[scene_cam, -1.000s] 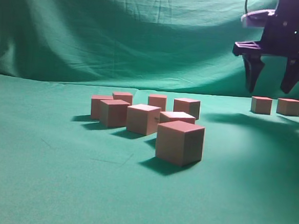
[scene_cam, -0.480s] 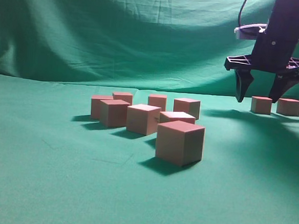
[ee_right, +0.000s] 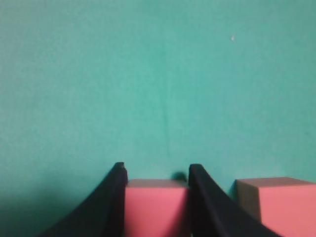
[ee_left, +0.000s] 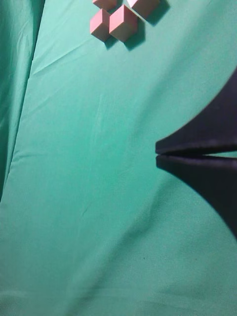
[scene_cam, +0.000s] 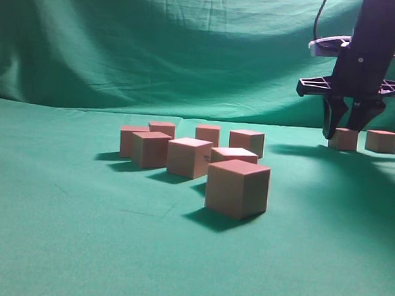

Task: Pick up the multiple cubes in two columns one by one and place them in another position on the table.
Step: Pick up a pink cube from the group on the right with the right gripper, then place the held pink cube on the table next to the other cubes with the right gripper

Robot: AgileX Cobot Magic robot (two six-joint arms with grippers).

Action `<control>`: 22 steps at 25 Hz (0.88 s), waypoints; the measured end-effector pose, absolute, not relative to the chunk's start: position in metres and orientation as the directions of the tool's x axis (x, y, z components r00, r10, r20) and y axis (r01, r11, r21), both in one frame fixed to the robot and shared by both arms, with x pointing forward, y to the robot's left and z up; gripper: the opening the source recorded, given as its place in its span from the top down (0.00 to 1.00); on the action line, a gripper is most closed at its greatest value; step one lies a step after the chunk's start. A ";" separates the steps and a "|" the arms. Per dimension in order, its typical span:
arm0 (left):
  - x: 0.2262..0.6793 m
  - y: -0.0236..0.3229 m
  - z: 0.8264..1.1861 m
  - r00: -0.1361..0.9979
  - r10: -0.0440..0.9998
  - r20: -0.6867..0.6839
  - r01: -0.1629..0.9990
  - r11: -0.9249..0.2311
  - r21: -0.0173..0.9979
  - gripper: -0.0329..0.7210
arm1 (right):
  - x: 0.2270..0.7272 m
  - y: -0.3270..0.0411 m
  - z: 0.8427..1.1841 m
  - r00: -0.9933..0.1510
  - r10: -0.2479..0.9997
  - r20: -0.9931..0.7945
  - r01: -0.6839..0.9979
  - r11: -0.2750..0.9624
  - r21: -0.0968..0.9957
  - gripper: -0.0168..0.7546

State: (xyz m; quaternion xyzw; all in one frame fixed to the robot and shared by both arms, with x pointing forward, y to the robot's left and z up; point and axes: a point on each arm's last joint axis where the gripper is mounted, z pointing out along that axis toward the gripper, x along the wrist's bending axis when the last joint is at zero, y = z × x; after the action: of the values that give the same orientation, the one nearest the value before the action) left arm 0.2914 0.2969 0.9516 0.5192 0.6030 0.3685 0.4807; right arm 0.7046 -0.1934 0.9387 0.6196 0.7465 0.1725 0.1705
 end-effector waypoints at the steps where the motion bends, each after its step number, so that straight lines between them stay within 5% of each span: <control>1: 0.291 0.297 0.952 0.001 0.980 -0.197 0.272 0.189 0.944 0.96 | 0.704 -0.194 0.939 -0.173 0.984 -0.042 0.870 0.173 0.462 0.63; 6: 0.291 0.297 0.952 0.001 0.980 -0.197 0.272 0.189 0.944 0.96 | 0.709 -0.192 0.969 -0.155 0.987 -0.032 0.887 0.153 0.436 0.63; 14: 0.291 0.297 0.952 0.001 0.980 -0.197 0.272 0.189 0.944 0.96 | 0.679 -0.190 1.094 -0.136 0.987 0.088 0.885 0.080 0.459 0.63; 22: 0.291 0.297 0.952 0.001 0.980 -0.197 0.272 0.189 0.944 0.96 | 0.618 -0.161 1.158 -0.285 0.956 0.067 0.829 0.211 0.518 0.63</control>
State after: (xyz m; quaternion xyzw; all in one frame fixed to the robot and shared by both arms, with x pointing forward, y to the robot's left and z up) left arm 0.2914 0.2969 0.9516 0.5192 0.6030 0.3685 0.4807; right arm 0.6182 -0.1608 1.1582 0.5823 0.7663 0.2355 0.1349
